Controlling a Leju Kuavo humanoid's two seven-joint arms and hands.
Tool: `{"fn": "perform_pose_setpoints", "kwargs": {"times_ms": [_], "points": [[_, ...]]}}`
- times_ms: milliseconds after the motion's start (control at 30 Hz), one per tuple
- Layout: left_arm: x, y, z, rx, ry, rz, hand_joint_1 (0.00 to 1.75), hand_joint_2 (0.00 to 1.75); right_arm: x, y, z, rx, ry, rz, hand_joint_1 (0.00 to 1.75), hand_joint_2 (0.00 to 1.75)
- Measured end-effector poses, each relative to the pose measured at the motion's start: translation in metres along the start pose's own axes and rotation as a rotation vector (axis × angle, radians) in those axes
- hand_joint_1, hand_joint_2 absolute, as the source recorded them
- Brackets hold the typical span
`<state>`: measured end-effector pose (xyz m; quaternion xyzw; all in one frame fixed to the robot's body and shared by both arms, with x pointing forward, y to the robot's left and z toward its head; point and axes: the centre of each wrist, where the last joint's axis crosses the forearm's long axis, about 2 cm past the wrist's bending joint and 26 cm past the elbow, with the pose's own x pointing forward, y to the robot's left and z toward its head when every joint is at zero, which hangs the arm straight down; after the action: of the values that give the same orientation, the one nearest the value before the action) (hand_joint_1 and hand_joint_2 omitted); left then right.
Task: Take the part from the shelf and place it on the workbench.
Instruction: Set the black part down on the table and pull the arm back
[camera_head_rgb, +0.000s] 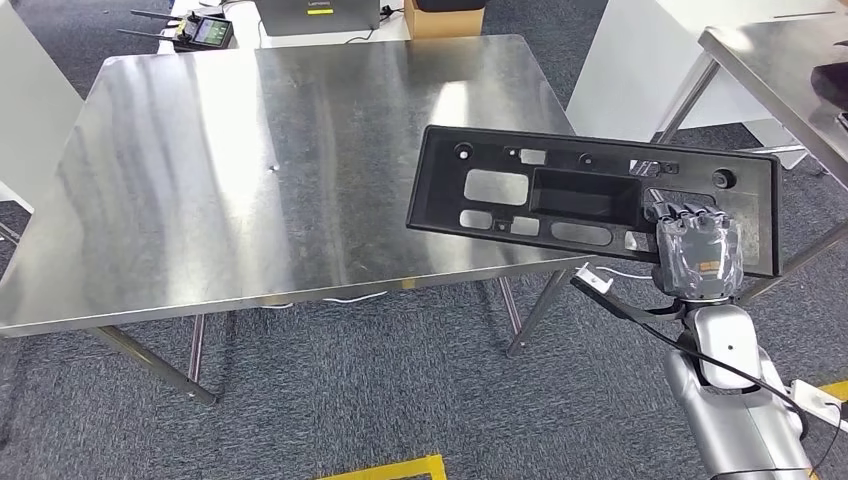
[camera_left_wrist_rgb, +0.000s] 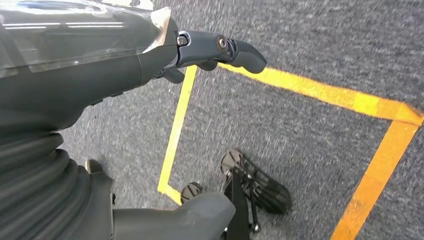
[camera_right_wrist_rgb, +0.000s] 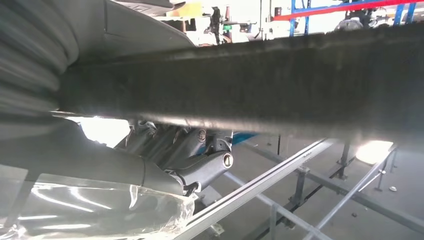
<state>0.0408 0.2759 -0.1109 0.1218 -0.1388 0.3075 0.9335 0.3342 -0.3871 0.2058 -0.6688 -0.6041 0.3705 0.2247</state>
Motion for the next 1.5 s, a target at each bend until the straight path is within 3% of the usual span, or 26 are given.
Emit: {"fn": "perform_pose_setpoints", "kwargs": {"times_ms": [933, 1267, 1500], "points": [[-0.001, -0.003, 0.001, 0.061, 0.015, 0.001, 0.0, 1.75, 0.002, 0.008, -0.012, 0.014, 0.002, 0.01, 1.75, 1.75], [0.001, -0.003, 0.001, 0.133, -0.125, -0.028, 0.0, 1.75, -0.011, 0.045, -0.024, 0.06, 0.084, 0.054, 1.75, 1.75], [0.004, -0.006, 0.001, 0.087, -0.15, 0.027, 0.0, 1.75, 0.015, 0.059, -0.049, 0.099, 0.096, 0.022, 1.75, 1.75]]}}
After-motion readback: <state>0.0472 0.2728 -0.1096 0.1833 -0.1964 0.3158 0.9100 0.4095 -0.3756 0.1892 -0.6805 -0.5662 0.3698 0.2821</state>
